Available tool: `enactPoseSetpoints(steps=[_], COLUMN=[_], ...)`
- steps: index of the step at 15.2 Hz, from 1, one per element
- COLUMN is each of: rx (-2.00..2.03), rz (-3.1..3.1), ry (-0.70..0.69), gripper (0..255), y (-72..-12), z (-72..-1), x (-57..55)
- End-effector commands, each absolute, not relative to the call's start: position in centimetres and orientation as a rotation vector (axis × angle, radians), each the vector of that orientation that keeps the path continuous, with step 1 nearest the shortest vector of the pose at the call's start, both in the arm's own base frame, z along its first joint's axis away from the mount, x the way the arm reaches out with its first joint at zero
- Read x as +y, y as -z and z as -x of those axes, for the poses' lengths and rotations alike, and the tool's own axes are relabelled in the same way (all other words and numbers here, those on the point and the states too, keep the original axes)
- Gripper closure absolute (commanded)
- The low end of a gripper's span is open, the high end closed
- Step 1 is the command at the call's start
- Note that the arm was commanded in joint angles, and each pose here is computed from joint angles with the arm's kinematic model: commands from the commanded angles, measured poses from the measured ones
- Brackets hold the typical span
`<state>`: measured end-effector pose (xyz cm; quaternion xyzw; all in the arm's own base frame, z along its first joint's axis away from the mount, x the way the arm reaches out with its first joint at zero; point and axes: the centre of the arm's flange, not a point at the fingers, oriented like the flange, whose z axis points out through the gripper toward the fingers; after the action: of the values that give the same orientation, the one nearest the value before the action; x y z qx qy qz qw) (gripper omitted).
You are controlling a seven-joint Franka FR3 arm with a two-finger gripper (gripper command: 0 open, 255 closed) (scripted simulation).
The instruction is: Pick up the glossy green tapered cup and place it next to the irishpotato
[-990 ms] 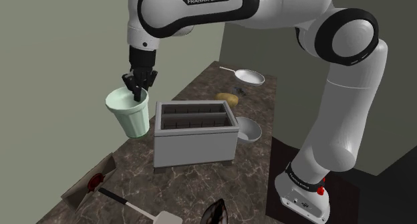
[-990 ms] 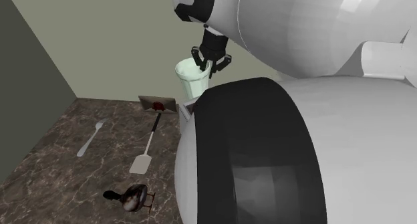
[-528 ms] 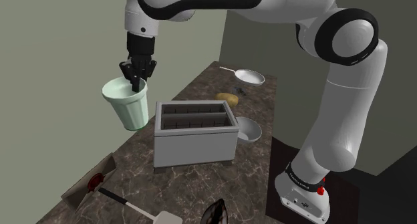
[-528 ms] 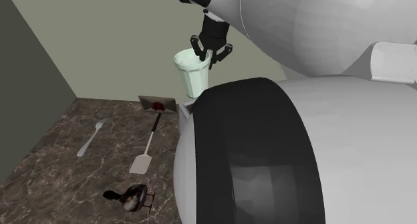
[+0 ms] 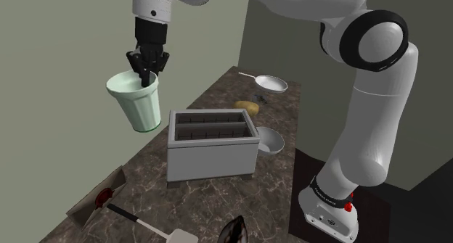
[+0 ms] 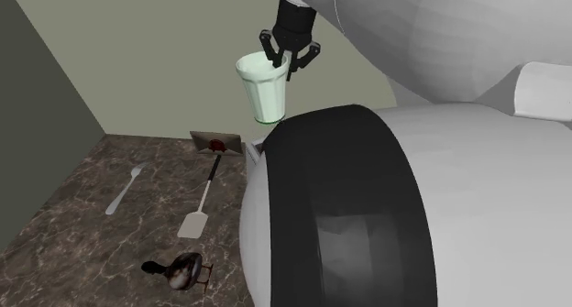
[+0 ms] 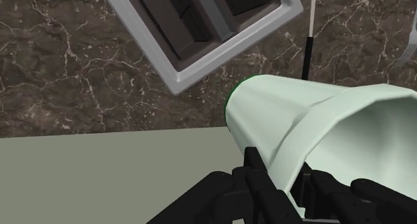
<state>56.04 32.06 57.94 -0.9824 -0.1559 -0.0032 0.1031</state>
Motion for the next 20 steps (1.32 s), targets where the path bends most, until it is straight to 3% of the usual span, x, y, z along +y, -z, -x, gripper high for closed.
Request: enactPoseSetpoints(steps=[1,6,20], rx=[-0.46,-0.46,-0.46], rz=[2.899,2.899,2.899], ry=[0.01,0.01,0.01], gripper=[255,255,255], y=[-59.2,-61.3,-61.4], z=[-56.1,-56.1,-60.5], x=[32.1,32.1,14.1])
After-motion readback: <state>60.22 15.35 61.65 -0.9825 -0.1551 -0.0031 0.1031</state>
